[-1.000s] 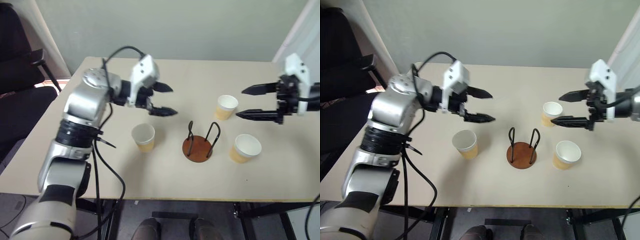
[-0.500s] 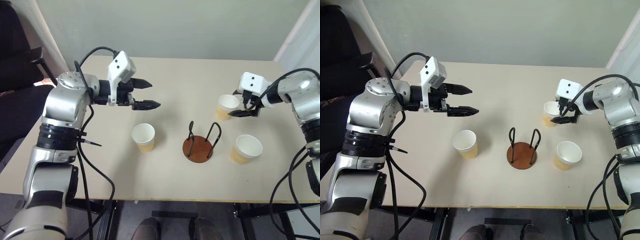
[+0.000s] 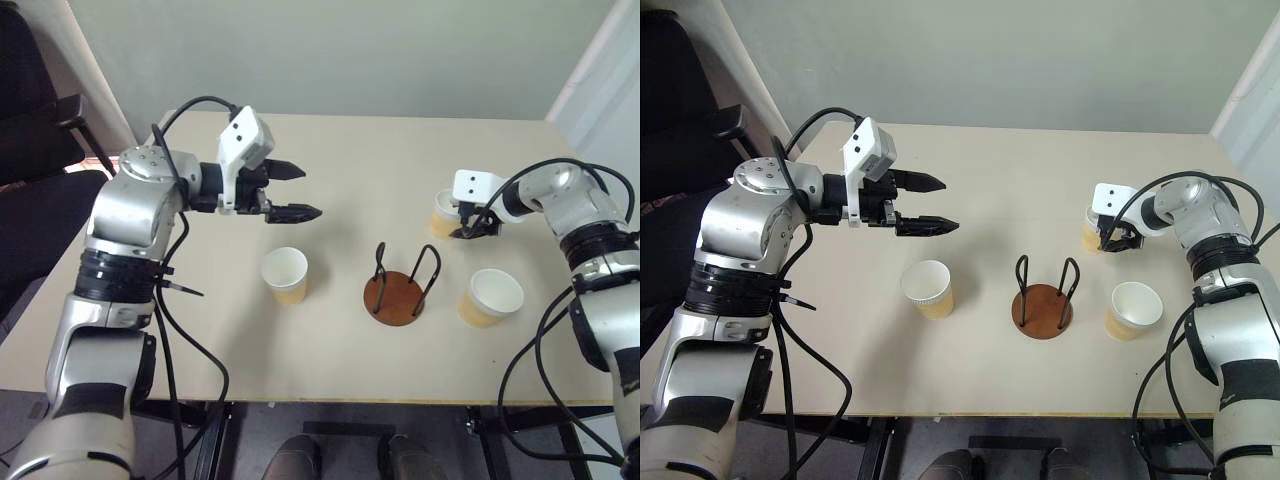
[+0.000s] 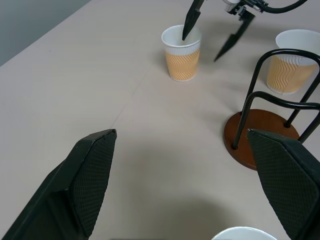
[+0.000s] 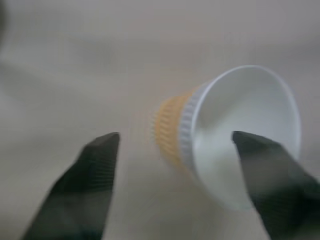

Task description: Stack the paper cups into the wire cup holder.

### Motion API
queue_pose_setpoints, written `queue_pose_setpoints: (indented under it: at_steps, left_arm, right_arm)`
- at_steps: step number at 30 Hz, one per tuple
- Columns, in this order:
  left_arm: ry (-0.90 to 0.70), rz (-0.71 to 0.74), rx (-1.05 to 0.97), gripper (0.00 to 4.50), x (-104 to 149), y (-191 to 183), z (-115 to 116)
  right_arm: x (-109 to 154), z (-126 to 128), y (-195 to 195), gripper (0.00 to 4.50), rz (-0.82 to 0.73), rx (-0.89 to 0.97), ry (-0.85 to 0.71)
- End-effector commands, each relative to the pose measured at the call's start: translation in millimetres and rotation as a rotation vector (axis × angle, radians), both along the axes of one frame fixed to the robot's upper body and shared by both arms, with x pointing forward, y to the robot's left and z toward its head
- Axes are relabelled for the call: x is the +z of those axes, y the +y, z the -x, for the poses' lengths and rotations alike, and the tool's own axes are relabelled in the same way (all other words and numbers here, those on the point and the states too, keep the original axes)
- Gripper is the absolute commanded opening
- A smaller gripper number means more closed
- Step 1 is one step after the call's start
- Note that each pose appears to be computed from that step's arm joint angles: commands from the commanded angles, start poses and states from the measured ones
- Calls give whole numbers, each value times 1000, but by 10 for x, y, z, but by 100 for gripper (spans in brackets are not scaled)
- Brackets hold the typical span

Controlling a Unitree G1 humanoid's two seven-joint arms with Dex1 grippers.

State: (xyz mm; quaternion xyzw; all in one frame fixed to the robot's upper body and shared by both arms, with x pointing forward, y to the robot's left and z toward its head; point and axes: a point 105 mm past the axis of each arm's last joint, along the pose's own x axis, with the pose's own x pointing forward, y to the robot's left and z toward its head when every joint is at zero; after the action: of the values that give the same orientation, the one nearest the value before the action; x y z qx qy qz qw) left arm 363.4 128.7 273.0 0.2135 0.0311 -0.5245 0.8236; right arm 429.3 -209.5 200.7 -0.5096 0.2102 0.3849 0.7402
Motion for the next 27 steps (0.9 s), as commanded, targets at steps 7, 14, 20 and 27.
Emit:
queue_pose_setpoints:
  at_steps: [7, 14, 20, 27]
  left_arm:
    - [-63, -10, -27, 450, 101, -68, 32]
    - [-59, -11, -39, 450, 91, -88, 35]
    - [-24, -11, -119, 450, 87, -107, 166]
    - [20, -37, -288, 450, 50, -192, 398]
  right_arm:
    - [69, -8, -24, 12, 33, 17, -26]
    - [175, 44, -103, 5, 6, 14, -26]
    - [844, 395, 121, 5, -90, 193, -44]
    - [1198, 1393, 785, 5, -58, 530, 28]
